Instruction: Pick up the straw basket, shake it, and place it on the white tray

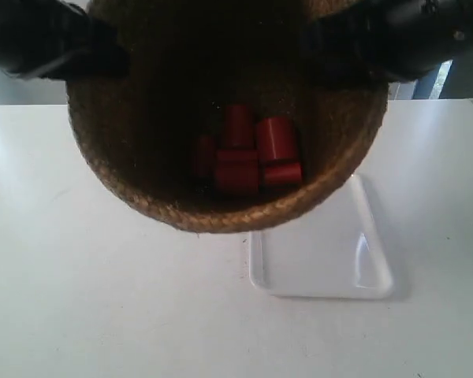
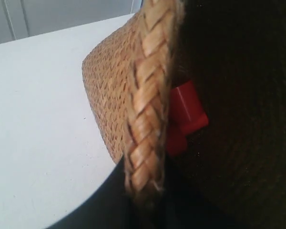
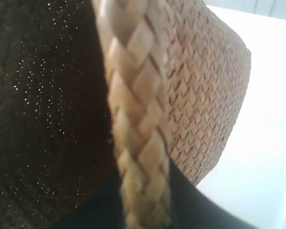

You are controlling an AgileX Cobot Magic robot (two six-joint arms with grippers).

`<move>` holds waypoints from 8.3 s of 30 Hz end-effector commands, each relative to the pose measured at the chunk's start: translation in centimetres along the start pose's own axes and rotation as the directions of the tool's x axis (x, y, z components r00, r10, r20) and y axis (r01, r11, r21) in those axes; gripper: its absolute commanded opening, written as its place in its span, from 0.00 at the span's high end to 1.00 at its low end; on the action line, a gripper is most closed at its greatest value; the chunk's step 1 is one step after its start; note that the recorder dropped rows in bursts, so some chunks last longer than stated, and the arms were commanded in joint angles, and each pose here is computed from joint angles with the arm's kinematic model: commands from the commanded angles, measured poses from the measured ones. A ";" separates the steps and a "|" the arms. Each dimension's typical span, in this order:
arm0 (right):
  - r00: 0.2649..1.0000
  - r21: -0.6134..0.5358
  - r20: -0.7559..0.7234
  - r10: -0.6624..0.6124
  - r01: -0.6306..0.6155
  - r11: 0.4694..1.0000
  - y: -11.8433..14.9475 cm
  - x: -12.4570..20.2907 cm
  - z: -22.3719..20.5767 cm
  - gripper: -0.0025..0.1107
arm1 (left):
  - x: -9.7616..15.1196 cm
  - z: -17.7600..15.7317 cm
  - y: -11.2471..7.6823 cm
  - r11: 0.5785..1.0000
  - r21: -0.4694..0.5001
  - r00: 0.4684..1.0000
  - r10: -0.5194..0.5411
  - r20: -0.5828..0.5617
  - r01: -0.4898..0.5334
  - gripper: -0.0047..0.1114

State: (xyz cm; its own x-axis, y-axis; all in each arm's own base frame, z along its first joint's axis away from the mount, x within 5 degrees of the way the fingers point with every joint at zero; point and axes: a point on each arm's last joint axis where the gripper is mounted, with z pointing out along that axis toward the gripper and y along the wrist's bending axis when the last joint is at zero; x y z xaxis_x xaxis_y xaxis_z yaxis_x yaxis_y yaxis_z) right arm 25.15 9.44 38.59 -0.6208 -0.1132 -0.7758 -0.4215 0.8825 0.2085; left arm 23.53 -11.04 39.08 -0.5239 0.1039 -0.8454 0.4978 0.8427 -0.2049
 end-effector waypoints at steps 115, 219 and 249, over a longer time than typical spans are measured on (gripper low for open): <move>0.896 0.009 0.443 -0.046 0.047 0.999 2.1 6.9 -3.2 0.98 | 6.6 -4.4 -1.2 0.961 -0.126 0.916 0.274 0.293 -0.247 0.96; 0.801 -0.041 0.589 -0.103 0.157 0.987 4.7 6.8 -3.5 0.98 | 6.4 -5.4 -2.8 0.939 -0.088 0.892 0.344 0.292 -0.333 0.96; 0.914 0.011 0.392 -0.102 0.106 0.994 3.1 7.5 1.6 0.98 | 7.5 -2.2 -1.5 0.957 -0.076 0.951 0.288 0.109 -0.281 0.96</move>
State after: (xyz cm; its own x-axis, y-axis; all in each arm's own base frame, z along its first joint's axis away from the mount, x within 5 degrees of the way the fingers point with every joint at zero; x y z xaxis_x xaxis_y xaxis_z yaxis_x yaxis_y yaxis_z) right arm 18.83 11.55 34.52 -0.1717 0.0613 -0.9832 -0.4897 0.8607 0.1391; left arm 15.89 -9.83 36.72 -0.1145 0.2164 -0.9696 0.5605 0.8199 0.1169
